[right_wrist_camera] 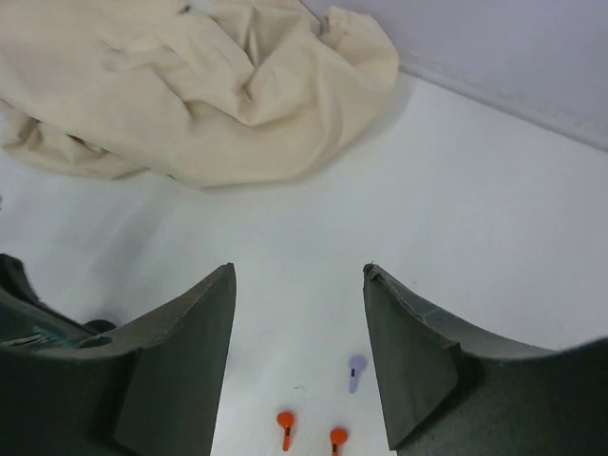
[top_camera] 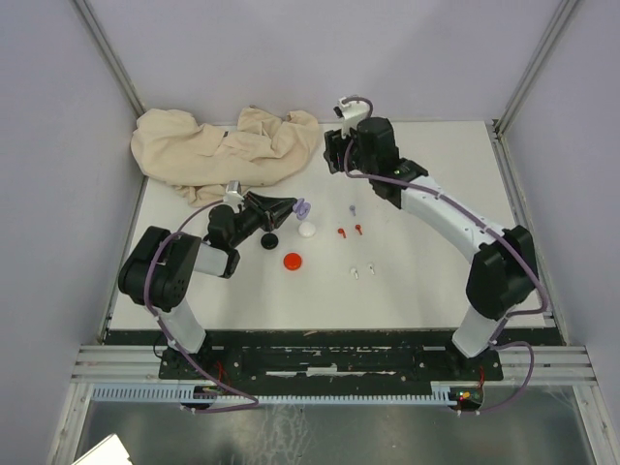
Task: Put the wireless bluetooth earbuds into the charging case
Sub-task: Pick up the earbud from the center of the board.
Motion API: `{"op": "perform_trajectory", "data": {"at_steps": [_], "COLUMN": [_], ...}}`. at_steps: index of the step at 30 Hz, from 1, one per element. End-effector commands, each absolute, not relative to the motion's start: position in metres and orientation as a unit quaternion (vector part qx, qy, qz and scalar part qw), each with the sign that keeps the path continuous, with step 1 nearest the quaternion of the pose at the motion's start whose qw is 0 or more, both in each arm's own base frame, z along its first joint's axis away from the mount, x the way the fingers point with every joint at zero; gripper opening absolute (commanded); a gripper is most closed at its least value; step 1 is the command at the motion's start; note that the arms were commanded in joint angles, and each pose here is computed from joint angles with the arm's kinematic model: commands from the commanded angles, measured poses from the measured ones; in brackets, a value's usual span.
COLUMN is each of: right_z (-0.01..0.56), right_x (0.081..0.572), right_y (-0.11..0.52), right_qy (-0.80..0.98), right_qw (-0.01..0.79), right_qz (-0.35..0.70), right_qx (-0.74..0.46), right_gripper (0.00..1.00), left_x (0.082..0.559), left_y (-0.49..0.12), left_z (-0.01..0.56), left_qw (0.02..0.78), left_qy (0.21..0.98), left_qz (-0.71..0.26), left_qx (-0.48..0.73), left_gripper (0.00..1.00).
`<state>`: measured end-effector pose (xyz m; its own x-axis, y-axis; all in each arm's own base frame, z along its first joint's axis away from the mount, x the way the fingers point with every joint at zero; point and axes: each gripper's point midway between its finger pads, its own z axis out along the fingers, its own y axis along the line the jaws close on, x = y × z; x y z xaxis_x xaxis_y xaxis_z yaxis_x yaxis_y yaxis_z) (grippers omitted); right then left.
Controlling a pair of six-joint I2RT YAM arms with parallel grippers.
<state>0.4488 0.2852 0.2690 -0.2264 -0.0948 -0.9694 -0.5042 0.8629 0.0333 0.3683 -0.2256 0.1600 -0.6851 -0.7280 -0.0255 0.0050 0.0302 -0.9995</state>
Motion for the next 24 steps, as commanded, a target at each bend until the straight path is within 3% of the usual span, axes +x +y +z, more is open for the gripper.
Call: {"op": "perform_trajectory", "data": {"at_steps": [1, 9, 24], "right_z": [0.173, 0.120, 0.068], "right_x": [0.436, 0.448, 0.460], "right_y": [0.240, 0.236, 0.233], "right_qy": [0.891, 0.930, 0.948], "right_qw": [0.409, 0.314, 0.263], "right_qz": [0.062, 0.050, 0.064], "right_qx": [-0.188, -0.185, -0.167], "right_gripper": [0.65, 0.64, 0.61], "left_x": [0.364, 0.360, 0.356], "left_y": [-0.228, -0.233, -0.238], "left_z": [0.180, 0.186, 0.189], "left_qw": [0.291, 0.286, 0.282], "left_qy": [0.643, 0.654, 0.666], "left_qz": [-0.664, -0.665, -0.664], "left_qx": [-0.246, -0.219, -0.193], "left_gripper": [0.03, 0.03, 0.03]}}
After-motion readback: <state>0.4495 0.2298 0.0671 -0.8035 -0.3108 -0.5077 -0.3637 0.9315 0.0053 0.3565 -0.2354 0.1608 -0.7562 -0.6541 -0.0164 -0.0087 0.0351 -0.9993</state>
